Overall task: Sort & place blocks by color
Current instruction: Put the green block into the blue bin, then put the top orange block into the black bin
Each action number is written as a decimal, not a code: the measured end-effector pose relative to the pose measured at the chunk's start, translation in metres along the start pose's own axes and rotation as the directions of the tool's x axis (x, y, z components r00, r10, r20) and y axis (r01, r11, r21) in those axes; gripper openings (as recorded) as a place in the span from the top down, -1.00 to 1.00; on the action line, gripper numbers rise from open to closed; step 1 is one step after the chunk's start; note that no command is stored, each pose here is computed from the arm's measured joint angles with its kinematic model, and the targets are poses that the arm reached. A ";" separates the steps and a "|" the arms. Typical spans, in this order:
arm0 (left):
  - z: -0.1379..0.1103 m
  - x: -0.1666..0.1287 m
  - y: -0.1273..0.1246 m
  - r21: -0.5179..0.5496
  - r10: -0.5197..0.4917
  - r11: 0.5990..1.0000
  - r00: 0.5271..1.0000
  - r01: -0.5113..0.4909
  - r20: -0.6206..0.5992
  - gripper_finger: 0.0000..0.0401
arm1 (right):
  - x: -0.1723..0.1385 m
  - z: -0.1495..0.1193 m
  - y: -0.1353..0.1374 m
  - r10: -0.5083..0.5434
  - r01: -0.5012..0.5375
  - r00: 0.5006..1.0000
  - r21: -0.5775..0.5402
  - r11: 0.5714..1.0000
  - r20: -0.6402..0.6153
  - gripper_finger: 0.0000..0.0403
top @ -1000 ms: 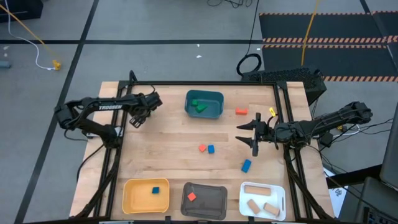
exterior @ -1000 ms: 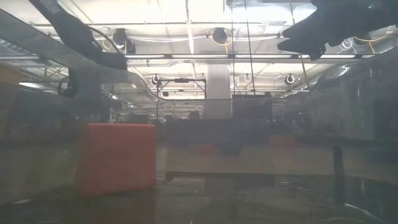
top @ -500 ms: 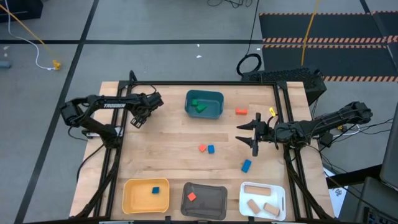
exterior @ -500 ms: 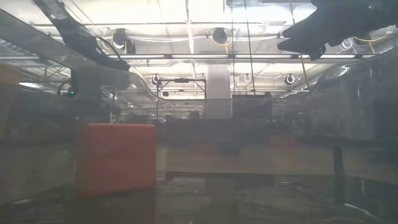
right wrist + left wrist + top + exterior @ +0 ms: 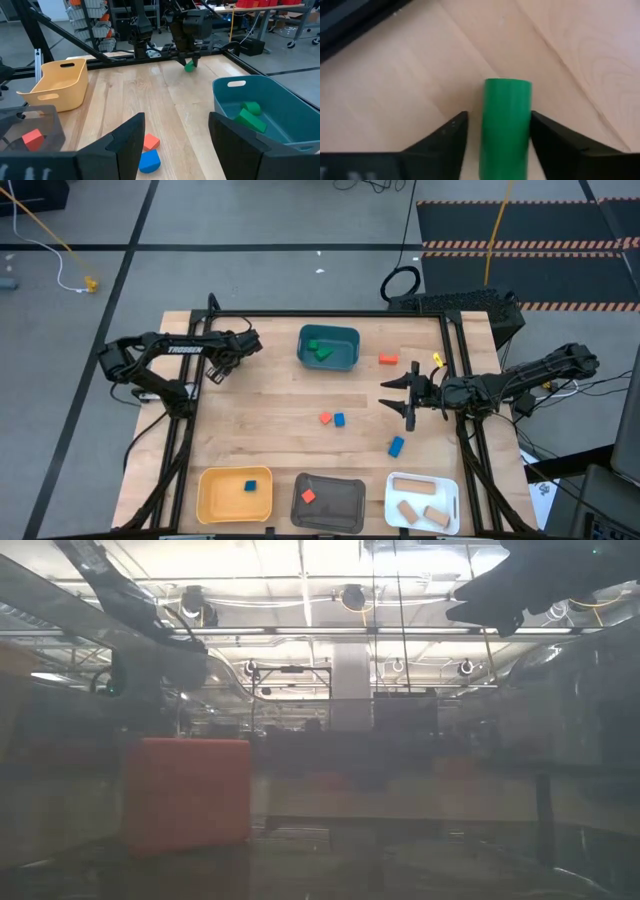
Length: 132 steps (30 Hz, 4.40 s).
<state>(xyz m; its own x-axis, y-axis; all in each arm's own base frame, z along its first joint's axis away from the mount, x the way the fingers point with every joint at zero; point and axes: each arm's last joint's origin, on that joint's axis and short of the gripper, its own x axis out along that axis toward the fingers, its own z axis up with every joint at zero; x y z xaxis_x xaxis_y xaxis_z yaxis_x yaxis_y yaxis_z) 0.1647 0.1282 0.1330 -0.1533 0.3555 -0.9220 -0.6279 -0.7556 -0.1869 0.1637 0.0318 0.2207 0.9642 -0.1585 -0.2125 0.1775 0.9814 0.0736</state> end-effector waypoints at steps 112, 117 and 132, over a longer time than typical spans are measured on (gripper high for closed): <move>-0.108 -0.060 -0.058 0.213 -0.835 0.357 0.413 0.910 -0.363 -0.61 | 0.000 0.001 0.000 0.001 -0.001 1.000 0.003 1.000 0.007 -0.05; -0.109 -0.062 -0.058 0.205 -0.842 0.342 0.396 0.917 -0.367 -0.87 | 0.000 0.001 0.000 0.001 -0.001 1.000 0.003 1.000 0.007 -0.05; -0.118 -0.085 -0.051 0.119 -0.874 0.229 0.258 0.966 -0.411 -0.67 | 0.000 0.001 0.000 0.002 -0.002 1.000 0.006 1.000 0.014 -0.05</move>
<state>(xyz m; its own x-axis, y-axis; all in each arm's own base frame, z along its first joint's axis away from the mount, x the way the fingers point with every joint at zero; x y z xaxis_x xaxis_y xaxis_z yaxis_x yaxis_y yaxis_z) 0.3002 0.0716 0.1812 0.8227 0.5266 -0.2139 -0.3830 0.2355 -0.8932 0.1640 0.0318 0.2221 0.9672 -0.1579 -0.1991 0.1766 0.9810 0.0800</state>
